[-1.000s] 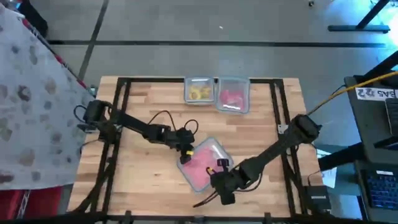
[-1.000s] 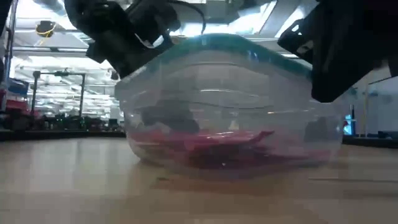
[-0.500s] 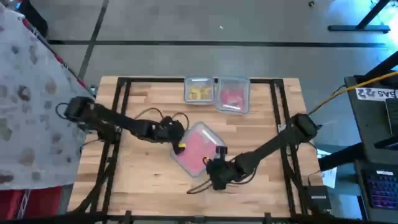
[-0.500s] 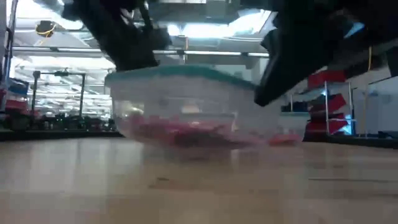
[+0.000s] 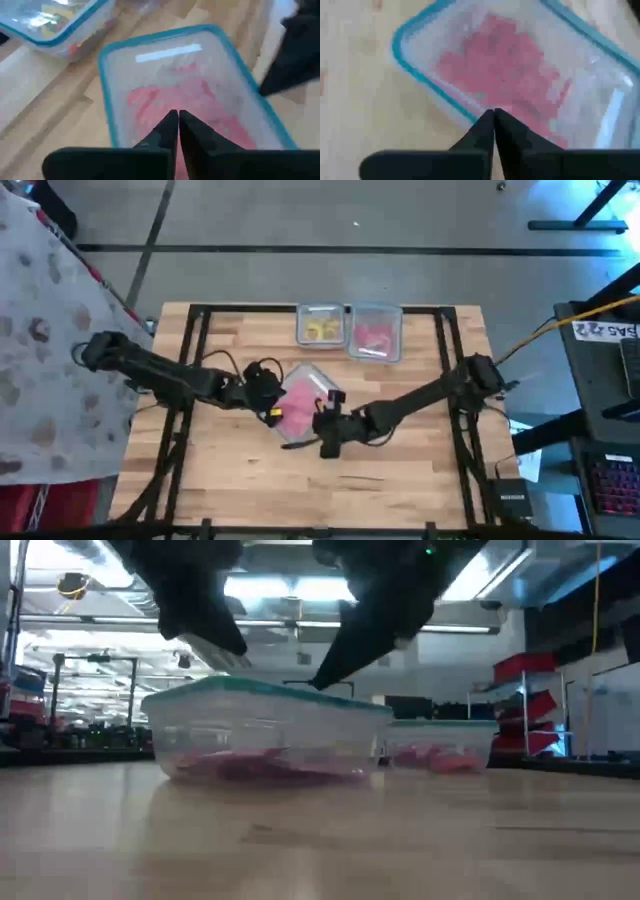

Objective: Sort candy
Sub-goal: Return to Home Position

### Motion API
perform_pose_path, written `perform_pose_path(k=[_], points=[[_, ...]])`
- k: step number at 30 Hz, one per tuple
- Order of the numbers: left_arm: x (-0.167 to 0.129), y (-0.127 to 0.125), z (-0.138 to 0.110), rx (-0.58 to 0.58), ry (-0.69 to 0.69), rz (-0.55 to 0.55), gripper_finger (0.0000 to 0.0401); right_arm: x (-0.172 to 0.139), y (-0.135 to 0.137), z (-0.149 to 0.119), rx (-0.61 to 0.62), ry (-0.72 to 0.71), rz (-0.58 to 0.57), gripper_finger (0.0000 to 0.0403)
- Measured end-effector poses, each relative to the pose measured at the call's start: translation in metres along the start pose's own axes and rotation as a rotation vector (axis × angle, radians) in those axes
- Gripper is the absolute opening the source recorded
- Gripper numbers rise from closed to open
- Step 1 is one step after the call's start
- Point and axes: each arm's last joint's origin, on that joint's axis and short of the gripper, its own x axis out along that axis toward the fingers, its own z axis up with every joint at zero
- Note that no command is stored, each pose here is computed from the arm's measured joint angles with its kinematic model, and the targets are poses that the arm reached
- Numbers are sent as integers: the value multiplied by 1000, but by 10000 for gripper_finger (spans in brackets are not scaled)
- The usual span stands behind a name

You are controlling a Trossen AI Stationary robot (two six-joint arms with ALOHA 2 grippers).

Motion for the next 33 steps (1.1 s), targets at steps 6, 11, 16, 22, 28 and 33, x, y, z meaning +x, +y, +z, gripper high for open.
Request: perform_pose_path(k=[6, 11, 16, 22, 28, 33], points=[[-34, -4, 2, -17, -82, -77, 0, -46, -1, -8, -60, 82, -51, 1], [-76, 0, 2, -31, -201, -130, 0, -92, -11, -13, -10, 30, -111, 1], [-108, 14, -3, -91, -309, -160, 0, -130, -38, -42, 109, -65, -63, 1], [-113, 35, -19, -165, -329, -184, 0, -162, -79, -86, 275, -217, 52, 1], [-102, 46, -36, -237, -390, -251, 0, -174, -111, -124, 407, -392, 201, 1], [-90, 60, -51, -285, -440, -322, 0, -177, -128, -151, 475, -471, 255, 1]])
